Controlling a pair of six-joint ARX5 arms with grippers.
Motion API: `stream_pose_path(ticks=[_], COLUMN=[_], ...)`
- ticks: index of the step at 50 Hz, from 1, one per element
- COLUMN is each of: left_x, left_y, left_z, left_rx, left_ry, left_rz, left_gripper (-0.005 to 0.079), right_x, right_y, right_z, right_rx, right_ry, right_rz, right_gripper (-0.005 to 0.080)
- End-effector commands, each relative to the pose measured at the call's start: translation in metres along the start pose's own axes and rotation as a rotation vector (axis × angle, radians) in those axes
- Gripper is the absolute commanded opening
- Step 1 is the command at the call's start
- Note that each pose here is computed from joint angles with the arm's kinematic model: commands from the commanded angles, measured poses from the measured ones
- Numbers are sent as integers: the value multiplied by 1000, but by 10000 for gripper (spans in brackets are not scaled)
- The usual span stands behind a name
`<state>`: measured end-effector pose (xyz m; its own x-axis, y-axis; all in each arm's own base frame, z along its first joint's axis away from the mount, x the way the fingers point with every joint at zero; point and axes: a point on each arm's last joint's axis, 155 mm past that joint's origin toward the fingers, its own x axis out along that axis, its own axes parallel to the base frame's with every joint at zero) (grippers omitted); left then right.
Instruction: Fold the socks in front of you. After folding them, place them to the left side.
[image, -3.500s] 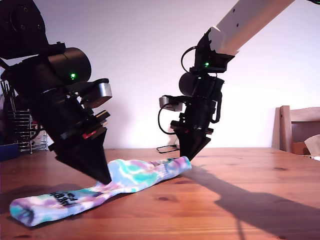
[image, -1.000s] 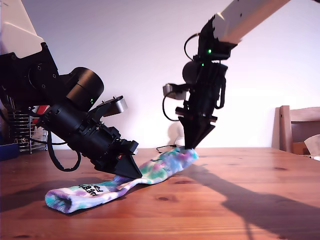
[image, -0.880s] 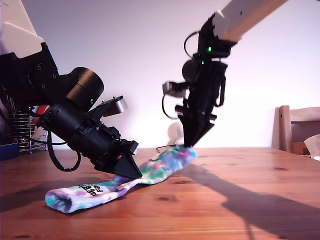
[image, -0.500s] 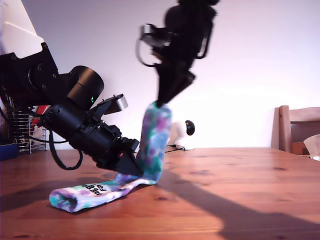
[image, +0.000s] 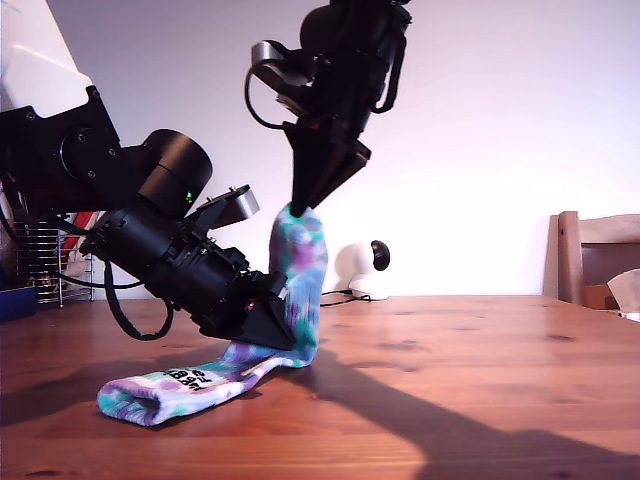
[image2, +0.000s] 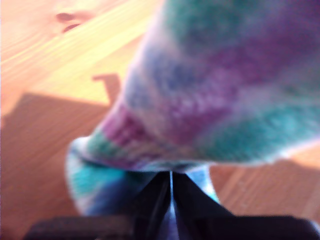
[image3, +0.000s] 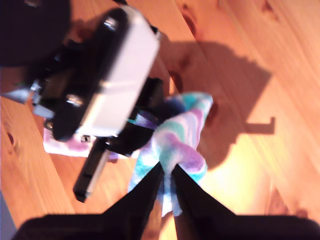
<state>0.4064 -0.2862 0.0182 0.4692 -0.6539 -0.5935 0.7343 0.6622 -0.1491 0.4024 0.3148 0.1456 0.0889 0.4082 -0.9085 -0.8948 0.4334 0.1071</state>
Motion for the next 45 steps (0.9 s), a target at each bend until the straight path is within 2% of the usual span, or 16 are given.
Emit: stream_pose_path(ticks=[1, 13, 31, 45], left_x=[6, -7, -42, -56], left_y=[-3, -8, -19, -28], left_z=[-17, -8, 13, -38], left_rx=[-17, -20, -23, -111], left_ry=[35, 46, 55, 270], left_rz=[-13, -20, -20, -38], left_gripper=[-19, -19, -19, -19], right_x=[12, 12, 10, 10], right_y=[0, -2, -12, -13], right_z=[-6, -4, -6, -4], right_rx=[16, 13, 20, 16], right_ry=[25, 18, 17, 11], right_rz=[16, 9, -19, -22], right_gripper=[-13, -12, -13, -13])
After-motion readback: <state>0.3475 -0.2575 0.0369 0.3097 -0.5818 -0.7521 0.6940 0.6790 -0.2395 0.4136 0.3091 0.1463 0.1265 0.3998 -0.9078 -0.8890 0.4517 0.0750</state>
